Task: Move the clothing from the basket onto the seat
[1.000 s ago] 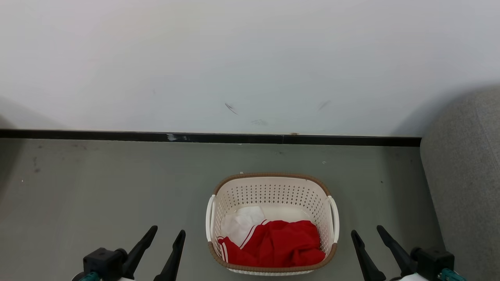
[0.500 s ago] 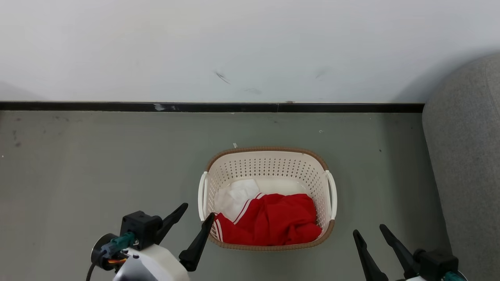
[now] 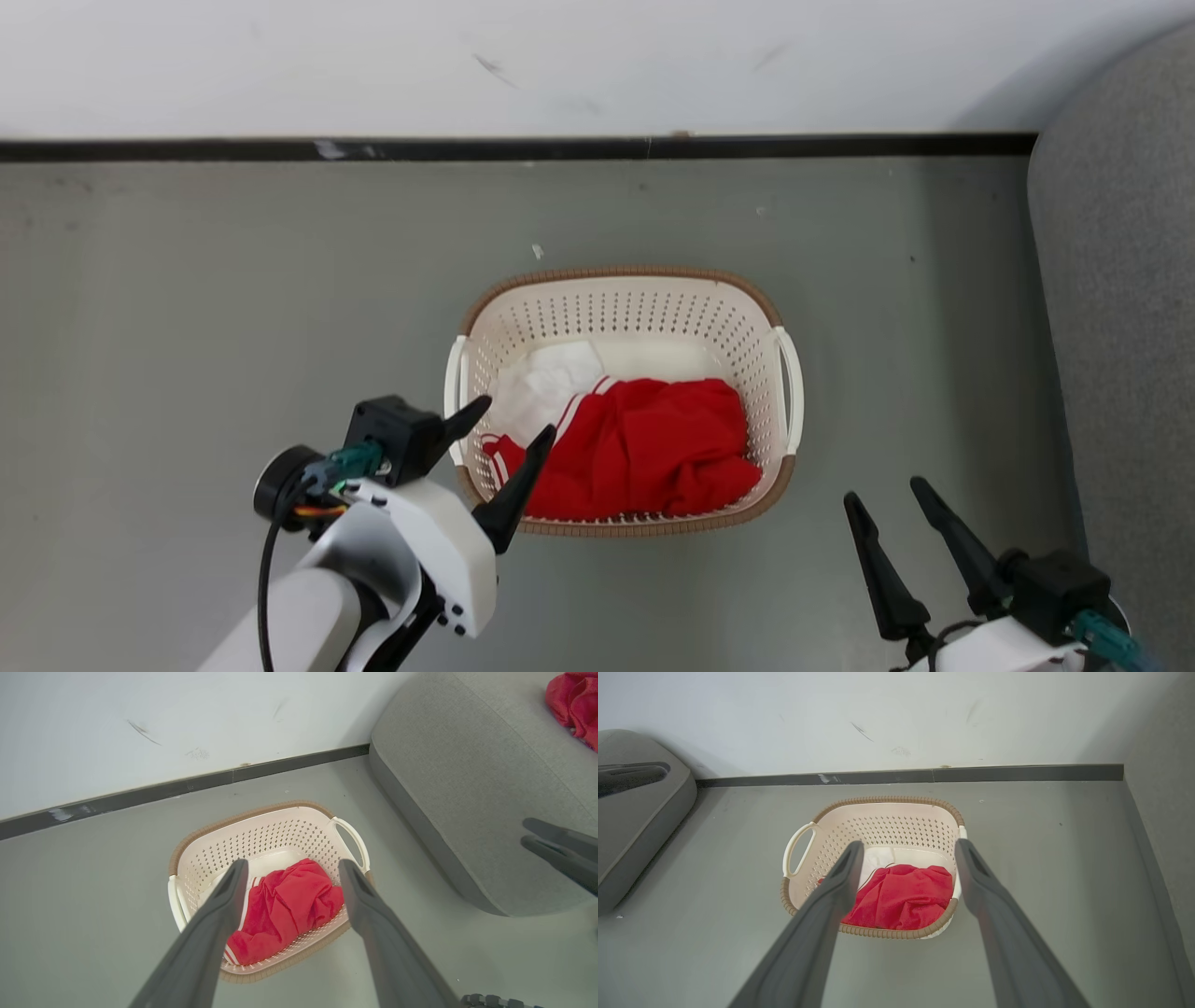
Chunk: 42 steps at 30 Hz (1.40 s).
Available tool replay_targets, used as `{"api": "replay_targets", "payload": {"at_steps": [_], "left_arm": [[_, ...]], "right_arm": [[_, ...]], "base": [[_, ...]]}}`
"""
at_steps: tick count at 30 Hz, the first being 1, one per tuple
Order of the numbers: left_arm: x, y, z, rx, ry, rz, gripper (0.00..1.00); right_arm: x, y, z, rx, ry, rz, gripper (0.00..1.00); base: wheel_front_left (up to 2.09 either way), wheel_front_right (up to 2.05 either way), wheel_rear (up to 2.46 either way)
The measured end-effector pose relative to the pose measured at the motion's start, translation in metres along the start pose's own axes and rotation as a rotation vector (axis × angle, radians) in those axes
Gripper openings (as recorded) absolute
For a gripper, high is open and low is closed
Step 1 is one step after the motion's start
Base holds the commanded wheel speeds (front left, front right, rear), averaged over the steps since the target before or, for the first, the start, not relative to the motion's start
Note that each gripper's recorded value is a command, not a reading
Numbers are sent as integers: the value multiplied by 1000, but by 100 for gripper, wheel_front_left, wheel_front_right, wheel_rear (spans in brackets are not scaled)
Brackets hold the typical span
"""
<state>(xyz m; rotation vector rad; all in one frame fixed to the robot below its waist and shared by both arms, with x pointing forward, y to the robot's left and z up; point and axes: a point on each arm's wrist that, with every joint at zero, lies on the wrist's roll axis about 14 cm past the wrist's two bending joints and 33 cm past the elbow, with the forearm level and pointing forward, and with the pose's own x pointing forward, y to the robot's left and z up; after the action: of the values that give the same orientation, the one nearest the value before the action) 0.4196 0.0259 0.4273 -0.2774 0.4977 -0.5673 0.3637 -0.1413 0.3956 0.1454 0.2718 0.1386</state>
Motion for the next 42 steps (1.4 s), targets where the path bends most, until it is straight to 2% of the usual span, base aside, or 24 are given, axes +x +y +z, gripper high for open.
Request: {"api": "replay_targets", "payload": {"at_steps": [6, 13, 24, 30, 42], "left_arm": [[29, 3, -7, 3, 54, -35, 100], [65, -9, -31, 8, 153, -121, 100], [109, -9, -64, 36, 289, -169, 100], [129, -8, -86, -5, 358, -168, 100], [162, 3, -120, 6, 450, -145, 100]], "right_arm": [[20, -4, -2, 5, -2, -1, 100], [34, -17, -15, 19, 28, -33, 100], [52, -26, -35, 49, 69, -54, 100], [67, -31, -34, 61, 51, -60, 100], [82, -40, -48, 99, 67, -79, 100]], "base": [[0, 0, 0], [0, 0, 0], [0, 0, 0], [0, 0, 0], [0, 0, 0]]}}
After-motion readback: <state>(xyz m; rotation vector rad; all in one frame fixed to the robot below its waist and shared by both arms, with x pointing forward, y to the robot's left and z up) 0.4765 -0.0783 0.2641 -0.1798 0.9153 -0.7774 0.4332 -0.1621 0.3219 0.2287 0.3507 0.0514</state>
